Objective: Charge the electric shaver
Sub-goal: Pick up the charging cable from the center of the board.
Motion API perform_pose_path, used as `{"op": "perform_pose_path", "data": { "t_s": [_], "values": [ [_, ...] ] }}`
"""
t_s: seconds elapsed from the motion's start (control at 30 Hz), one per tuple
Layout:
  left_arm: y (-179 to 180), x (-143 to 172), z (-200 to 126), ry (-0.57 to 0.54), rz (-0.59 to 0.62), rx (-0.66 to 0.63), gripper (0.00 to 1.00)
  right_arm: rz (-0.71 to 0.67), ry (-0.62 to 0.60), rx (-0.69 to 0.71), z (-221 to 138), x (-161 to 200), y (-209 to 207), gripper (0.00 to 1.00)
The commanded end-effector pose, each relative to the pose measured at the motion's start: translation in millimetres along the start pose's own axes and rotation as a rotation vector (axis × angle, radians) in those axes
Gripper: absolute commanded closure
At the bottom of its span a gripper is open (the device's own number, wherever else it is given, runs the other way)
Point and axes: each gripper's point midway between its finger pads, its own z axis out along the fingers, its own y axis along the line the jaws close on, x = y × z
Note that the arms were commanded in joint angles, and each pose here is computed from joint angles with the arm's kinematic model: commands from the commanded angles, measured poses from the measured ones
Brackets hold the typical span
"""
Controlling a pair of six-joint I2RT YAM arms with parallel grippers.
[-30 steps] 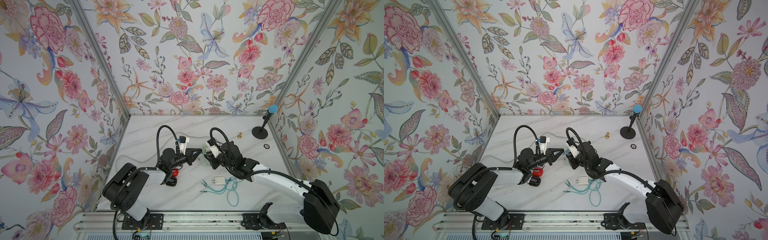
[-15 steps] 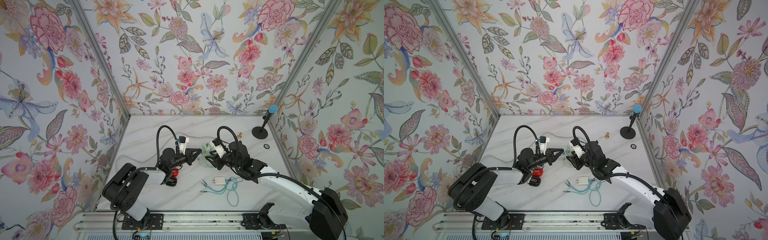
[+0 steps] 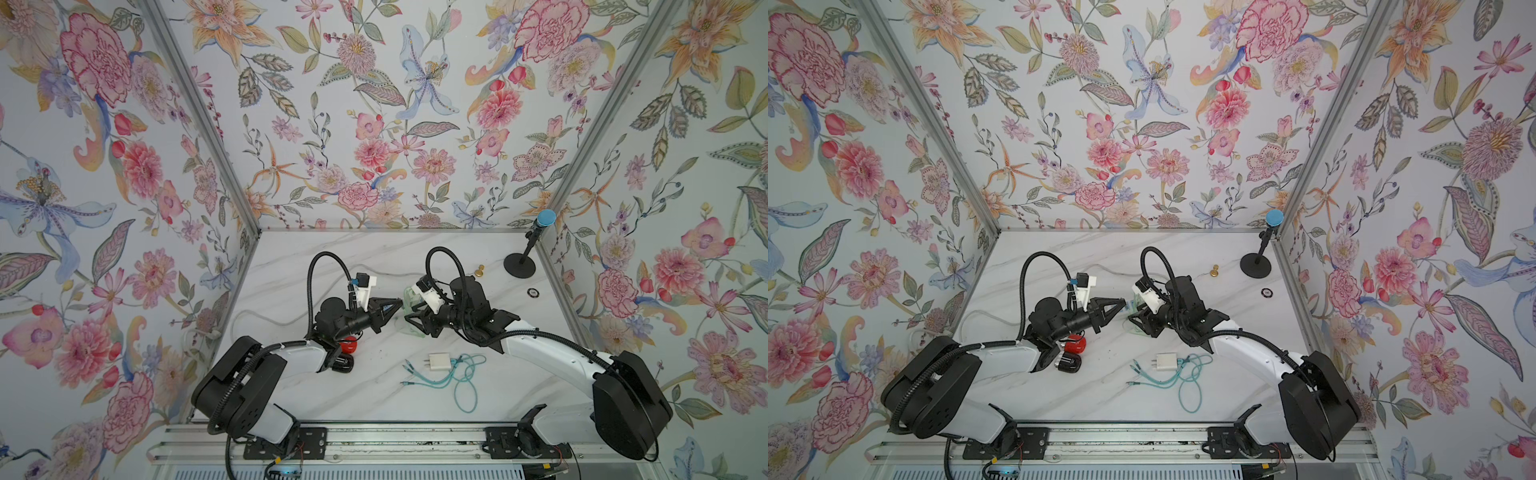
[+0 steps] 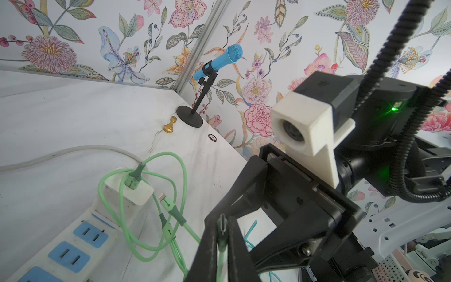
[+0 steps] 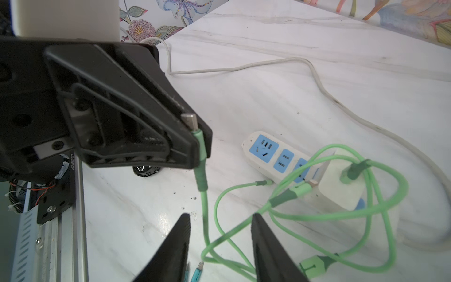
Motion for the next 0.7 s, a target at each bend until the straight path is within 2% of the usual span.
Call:
{"op": "perform_pose_path", "data": {
  "t_s": [0.0, 0.5, 0.67],
  "values": [
    [-3, 4, -1, 0.013, 0.020, 0.018, 1.00, -0.053, -0.050, -0.029, 1, -20, 7, 0.56],
    [-7, 10, 5, 0.015, 0.003, 0.051, 1.00, -0.062, -0.072, -0.032, 15, -31, 7, 0.68],
    [-7, 11, 4, 0.019, 0.003, 0.049, 1.00, -0.062, -0.065, -0.035, 16, -30, 8, 0.77]
  ]
}}
